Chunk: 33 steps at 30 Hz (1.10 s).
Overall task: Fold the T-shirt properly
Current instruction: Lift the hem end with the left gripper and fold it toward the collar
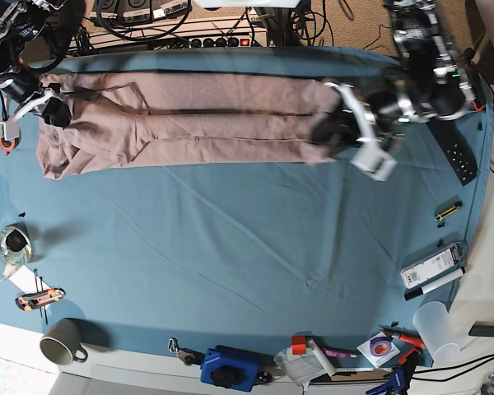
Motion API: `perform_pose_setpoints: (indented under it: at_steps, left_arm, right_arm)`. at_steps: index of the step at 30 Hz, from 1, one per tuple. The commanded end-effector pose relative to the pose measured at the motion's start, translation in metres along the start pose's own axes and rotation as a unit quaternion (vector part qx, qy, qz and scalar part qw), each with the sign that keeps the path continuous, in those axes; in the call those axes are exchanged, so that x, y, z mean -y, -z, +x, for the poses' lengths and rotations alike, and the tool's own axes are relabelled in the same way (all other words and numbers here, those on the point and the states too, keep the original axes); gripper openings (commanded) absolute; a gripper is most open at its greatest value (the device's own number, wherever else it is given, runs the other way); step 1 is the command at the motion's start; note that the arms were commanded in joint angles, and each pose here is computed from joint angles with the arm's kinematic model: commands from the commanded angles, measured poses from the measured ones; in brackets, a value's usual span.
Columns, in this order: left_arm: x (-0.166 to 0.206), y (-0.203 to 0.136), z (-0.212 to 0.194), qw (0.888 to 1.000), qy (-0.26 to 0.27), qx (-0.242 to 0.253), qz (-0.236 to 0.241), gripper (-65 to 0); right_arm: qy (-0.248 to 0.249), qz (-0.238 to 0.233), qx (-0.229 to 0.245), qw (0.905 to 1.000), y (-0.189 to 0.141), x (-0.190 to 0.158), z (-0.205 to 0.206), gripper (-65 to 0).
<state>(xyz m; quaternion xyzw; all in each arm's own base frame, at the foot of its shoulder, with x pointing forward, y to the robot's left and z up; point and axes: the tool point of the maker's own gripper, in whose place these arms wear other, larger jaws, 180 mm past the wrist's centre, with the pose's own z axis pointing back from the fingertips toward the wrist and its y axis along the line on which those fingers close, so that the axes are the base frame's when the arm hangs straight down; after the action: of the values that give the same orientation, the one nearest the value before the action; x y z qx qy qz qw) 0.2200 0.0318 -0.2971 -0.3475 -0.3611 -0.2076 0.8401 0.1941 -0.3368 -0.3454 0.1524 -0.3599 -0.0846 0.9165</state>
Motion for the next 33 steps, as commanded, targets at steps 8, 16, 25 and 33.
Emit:
perform_pose_setpoints:
  at_steps: [8, 16, 25, 33]
  left_arm:
    - [0.054, 0.052, 0.037, 0.997, 0.056, 0.038, -0.045, -65.0]
    - [0.086, 0.107, 0.048, 0.992, 0.085, 0.009, -0.088, -65.0]
    - [0.111, 0.139, 0.044, 0.986, 0.125, -0.016, -0.111, -65.0]
    - [0.123, 0.146, 0.061, 0.986, 0.119, 0.015, -0.118, -65.0]
  right_arm:
    - [-0.015, -0.002, 0.024, 0.9996, -0.006, 0.001, 0.017, -51.2]
    - [-0.015, -0.001, 0.024, 0.9996, -0.006, 0.001, 0.017, -51.2]
    - [-0.014, -0.001, 0.024, 0.9996, -0.006, 0.001, 0.017, -51.2]
    - [-0.015, -0.001, 0.026, 0.9996, -0.007, 0.001, 0.018, -51.2]
